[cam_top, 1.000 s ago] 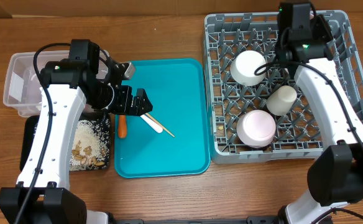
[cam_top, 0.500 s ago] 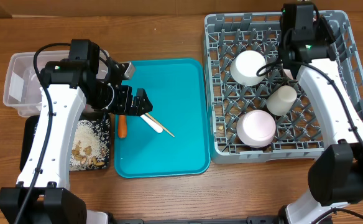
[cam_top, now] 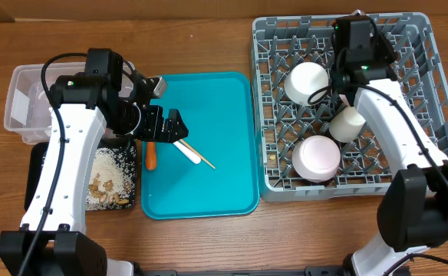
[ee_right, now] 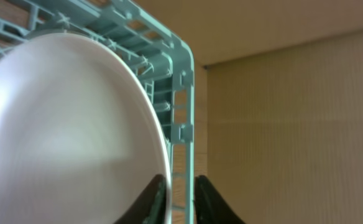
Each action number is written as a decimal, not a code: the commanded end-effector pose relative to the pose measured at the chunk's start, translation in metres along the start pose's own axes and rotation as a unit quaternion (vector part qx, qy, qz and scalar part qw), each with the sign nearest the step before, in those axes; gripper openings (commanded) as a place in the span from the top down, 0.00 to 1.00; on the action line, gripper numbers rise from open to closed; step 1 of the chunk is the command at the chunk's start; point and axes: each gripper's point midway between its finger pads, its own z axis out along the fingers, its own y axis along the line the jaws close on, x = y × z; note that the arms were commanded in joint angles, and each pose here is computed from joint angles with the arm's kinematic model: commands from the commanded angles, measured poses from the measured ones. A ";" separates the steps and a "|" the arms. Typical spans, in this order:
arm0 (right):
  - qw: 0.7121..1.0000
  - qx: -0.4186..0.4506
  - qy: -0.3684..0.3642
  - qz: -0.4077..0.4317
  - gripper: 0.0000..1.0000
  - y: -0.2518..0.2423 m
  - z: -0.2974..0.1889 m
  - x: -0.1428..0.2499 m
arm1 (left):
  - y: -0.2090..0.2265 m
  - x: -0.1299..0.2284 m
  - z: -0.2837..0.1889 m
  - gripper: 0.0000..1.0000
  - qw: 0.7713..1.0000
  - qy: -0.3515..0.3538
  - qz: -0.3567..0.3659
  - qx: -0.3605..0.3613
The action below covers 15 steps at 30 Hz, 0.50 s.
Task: Sort waste into correct bins and load items into the dishwasher
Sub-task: 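Open the right gripper and withdraw it from the plate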
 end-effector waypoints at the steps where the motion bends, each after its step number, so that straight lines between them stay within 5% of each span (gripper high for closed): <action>1: 1.000 0.002 -0.015 0.001 0.80 0.006 -0.008 -0.011 | 0.000 -0.005 -0.002 0.00 1.000 -0.005 -0.001 -0.003; 5: 1.000 -0.002 -0.026 -0.005 0.52 0.013 -0.016 -0.018 | 0.000 -0.004 -0.002 0.00 1.000 -0.004 -0.001 -0.003; 15: 0.998 0.025 -0.049 0.004 0.26 0.015 -0.037 -0.037 | 0.000 -0.004 -0.002 0.00 1.000 -0.004 -0.001 -0.003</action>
